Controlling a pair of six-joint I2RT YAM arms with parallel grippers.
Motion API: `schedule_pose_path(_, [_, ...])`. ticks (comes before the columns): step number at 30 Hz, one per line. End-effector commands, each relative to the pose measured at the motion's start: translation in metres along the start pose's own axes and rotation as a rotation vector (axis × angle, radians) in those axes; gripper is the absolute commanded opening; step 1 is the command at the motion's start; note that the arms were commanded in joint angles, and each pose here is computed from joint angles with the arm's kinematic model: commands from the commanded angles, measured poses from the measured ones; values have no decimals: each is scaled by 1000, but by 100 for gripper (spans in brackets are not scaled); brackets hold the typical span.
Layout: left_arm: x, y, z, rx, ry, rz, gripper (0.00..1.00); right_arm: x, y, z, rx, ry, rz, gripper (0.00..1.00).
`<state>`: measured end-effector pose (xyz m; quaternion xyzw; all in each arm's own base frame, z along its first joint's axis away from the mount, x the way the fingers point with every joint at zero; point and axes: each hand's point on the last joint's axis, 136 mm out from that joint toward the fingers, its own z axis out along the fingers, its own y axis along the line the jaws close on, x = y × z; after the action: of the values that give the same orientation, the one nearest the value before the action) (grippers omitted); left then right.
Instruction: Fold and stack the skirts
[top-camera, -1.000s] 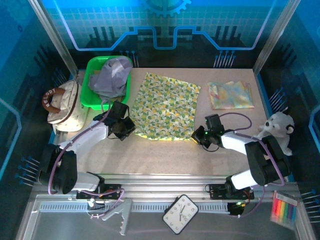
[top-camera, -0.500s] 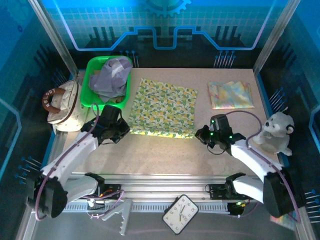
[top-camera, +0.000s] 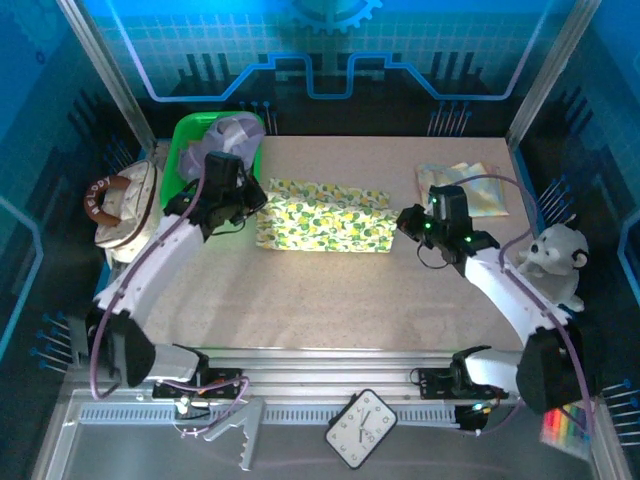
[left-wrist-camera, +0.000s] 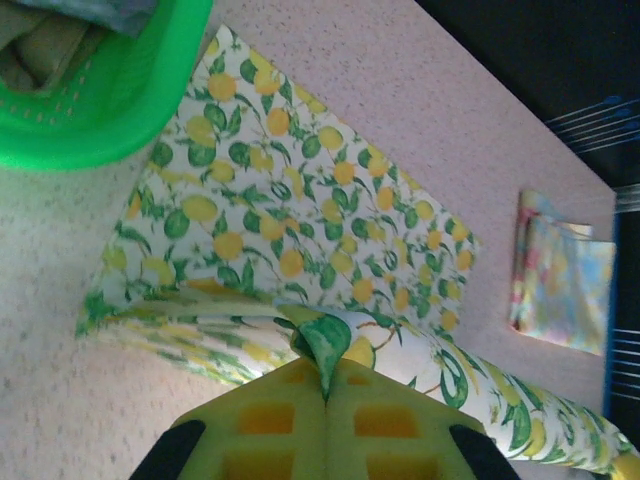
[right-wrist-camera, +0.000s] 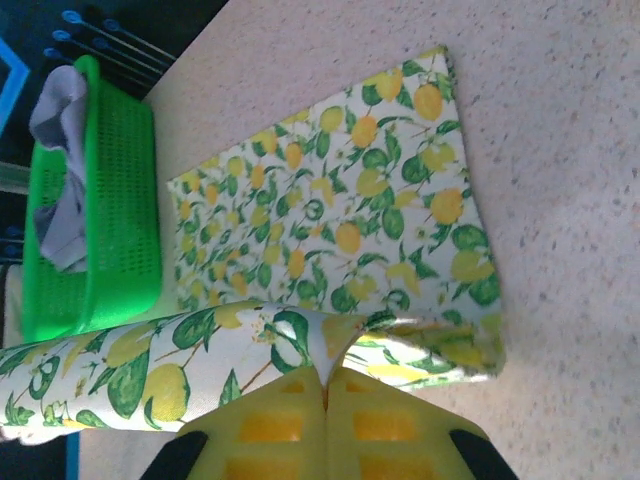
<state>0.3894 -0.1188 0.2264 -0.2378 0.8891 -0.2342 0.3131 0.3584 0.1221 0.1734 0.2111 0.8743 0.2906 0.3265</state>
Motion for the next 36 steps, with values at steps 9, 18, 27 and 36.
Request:
schedule_pose_path(9, [-51, 6, 52, -108, -23, 76, 0, -48, 14, 66, 1, 45, -94, 0])
schedule_pose_path(18, [-63, 15, 88, -133, 33, 76, 0, -62, -1, 104, 53, 103, -40, 0])
schedule_pose_path(27, [-76, 32, 139, -233, 66, 117, 0, -67, -35, 151, 122, 184, 46, 0])
schedule_pose_path(36, [-65, 51, 188, -280, 137, 116, 0, -59, -55, 178, 160, 232, 99, 0])
